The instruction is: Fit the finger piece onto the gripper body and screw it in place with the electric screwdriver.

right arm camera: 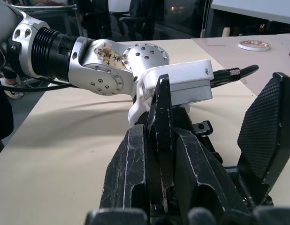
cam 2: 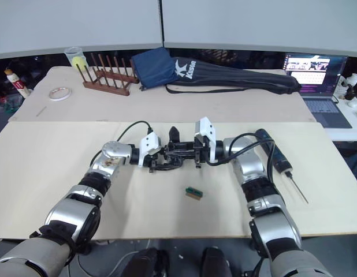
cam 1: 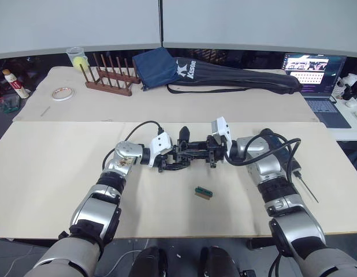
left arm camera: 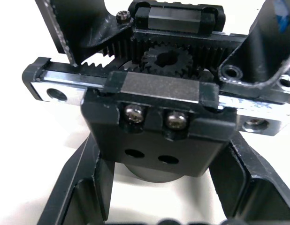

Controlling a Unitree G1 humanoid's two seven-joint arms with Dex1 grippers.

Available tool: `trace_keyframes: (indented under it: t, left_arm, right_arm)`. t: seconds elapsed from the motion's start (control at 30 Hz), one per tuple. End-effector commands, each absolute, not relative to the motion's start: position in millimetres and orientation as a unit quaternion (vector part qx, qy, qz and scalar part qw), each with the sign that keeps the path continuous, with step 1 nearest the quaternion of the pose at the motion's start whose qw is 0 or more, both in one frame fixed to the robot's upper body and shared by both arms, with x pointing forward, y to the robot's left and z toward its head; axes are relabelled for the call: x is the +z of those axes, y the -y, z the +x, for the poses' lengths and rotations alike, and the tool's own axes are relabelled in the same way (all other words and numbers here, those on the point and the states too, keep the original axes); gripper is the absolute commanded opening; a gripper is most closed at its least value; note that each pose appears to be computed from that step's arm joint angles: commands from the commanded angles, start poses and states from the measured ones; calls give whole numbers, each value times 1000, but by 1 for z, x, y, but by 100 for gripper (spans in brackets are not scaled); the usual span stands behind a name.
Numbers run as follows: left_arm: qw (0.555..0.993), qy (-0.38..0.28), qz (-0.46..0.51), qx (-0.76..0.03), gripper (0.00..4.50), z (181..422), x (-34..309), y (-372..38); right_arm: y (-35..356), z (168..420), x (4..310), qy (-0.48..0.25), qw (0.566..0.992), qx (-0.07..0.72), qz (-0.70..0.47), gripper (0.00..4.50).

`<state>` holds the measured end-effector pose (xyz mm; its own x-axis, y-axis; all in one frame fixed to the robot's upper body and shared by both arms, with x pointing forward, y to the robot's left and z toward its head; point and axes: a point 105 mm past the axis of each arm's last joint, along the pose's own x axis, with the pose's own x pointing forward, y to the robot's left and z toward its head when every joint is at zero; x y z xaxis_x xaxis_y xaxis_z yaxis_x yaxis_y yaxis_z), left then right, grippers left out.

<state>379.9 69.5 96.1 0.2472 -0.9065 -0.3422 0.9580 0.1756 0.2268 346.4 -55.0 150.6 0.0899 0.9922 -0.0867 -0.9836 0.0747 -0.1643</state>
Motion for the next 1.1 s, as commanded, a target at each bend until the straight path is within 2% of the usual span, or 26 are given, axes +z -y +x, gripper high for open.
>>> trace_keyframes:
  t: [0.03,0.43,0.53,0.83,0.9,1.03,1.1]
  left_arm:
    - [753,-23,207,-624,228,381,121,-63]
    - [753,-23,209,-624,228,381,121,-64]
    - [752,-24,209,-624,228,381,121,-64]
    - [752,-24,207,-625,228,381,120,-62]
    - [752,-24,207,-625,228,381,119,-62]
    - [751,-24,205,-627,228,380,119,-60]
    - [750,-23,204,-628,228,380,118,-59]
  right_arm:
    - [78,333,68,-153,724,666,-98,32]
    - [75,333,70,-154,717,671,-107,32]
    - [75,337,72,-143,731,659,-106,32]
    - [64,341,101,-78,736,663,-114,32]
    - [59,341,112,-54,736,665,-115,139]
    - [54,340,135,-18,734,668,-118,273]
    - [53,339,143,-8,732,670,-125,278]
